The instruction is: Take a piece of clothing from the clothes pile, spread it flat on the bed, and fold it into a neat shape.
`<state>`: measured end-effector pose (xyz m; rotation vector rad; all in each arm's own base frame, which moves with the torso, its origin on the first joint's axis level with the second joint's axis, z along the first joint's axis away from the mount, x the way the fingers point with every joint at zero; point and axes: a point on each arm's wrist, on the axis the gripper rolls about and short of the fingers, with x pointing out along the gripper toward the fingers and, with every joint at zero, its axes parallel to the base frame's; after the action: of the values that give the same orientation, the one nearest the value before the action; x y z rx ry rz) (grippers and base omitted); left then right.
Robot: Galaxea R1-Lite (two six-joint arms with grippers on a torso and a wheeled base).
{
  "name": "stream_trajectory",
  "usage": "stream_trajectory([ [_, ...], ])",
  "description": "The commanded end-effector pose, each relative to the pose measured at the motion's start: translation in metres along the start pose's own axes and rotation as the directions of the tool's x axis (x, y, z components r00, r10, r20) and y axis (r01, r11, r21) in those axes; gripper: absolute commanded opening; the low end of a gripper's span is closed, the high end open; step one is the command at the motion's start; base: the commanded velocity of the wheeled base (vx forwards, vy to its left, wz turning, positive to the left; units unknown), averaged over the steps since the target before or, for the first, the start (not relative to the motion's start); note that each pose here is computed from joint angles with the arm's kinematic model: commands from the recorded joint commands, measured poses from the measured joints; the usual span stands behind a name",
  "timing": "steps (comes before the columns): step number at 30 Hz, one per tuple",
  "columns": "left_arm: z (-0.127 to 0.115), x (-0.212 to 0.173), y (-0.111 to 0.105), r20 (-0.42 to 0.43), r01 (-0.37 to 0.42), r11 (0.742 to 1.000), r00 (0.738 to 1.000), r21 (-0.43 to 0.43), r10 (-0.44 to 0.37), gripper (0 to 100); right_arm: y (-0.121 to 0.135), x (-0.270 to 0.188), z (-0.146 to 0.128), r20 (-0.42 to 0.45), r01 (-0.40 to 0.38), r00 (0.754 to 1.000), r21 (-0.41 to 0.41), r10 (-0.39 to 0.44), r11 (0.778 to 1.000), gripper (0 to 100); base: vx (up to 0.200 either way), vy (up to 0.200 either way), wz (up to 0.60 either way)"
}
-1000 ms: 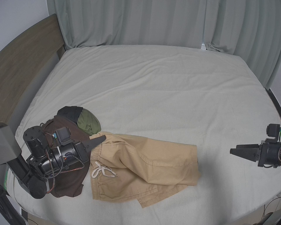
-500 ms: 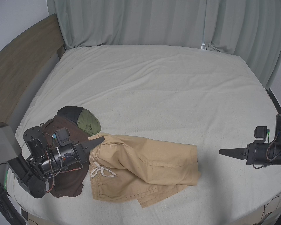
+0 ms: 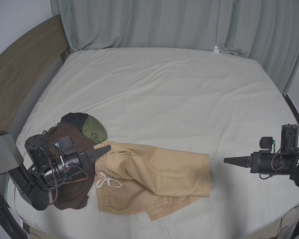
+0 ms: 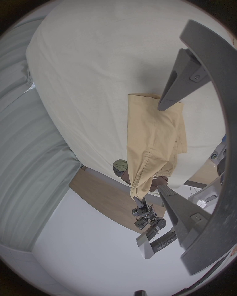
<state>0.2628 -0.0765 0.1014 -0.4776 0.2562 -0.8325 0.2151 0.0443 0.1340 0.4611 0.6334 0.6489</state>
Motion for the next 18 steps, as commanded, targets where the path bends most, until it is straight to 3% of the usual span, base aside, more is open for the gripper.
stream_trajectory([
  [1, -0.001, 0.001, 0.002, -0.004, -0.005, 1.0, 1.0, -0.005, 0.005, 0, -0.01, 0.012, -0.004, -0.034, 0.012, 0.999, 0.053, -0.01, 0.999, 100, 0.0, 0.0, 0.0],
  [8, -0.001, 0.0, 0.006, -0.002, -0.018, 1.0, 1.0, -0.007, 0.018, 0, -0.018, 0.021, -0.005, -0.041, 0.019, 0.999, 0.068, -0.017, 0.997, 100, 0.0, 0.0, 0.0],
  [18, -0.001, 0.0, 0.008, -0.002, -0.021, 1.0, 1.0, -0.009, 0.021, 0, -0.052, 0.053, -0.016, -0.043, 0.039, 0.998, 0.104, -0.034, 0.994, 100, 0.0, 0.0, 0.0],
])
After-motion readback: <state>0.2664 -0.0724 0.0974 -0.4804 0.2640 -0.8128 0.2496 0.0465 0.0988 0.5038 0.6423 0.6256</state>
